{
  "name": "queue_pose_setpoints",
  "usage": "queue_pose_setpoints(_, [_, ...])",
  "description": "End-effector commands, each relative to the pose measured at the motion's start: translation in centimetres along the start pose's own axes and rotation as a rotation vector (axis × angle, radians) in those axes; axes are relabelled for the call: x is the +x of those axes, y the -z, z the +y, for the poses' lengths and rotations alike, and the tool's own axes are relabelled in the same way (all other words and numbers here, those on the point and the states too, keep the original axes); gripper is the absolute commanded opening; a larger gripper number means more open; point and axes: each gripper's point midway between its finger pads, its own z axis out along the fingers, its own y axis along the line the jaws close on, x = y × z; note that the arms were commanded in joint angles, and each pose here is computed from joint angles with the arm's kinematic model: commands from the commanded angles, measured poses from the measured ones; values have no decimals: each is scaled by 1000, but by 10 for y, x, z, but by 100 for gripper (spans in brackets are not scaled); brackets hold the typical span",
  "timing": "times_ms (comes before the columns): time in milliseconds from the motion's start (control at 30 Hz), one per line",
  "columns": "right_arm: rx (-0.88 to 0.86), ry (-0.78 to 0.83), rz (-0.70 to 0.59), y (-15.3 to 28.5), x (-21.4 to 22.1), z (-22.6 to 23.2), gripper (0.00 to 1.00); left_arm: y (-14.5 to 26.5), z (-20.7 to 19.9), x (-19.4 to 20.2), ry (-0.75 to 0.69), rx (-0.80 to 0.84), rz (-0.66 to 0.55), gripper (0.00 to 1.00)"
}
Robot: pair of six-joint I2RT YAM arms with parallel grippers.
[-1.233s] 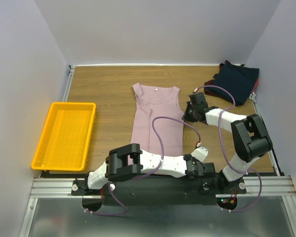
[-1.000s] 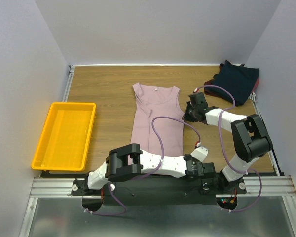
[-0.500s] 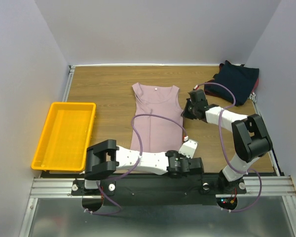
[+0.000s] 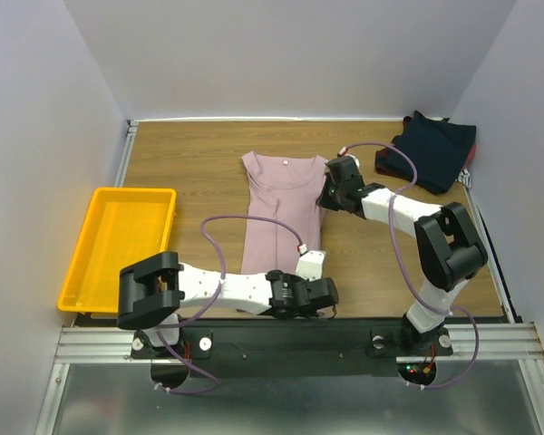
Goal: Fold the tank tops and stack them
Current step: Fold the tank top
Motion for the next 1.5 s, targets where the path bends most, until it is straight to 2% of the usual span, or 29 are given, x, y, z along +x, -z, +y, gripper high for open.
queue_pose_setpoints(0, [-15, -13, -85, -7, -23, 25, 0, 14, -3, -8, 77, 67, -17, 0])
queue_pose_setpoints(667, [-15, 36, -104, -33, -10, 81, 0, 22, 53, 8, 192, 42, 26, 0])
queue_pose_setpoints(1467, [10, 79, -104, -41, 0, 96, 0, 26, 83, 22, 216, -17, 68, 0])
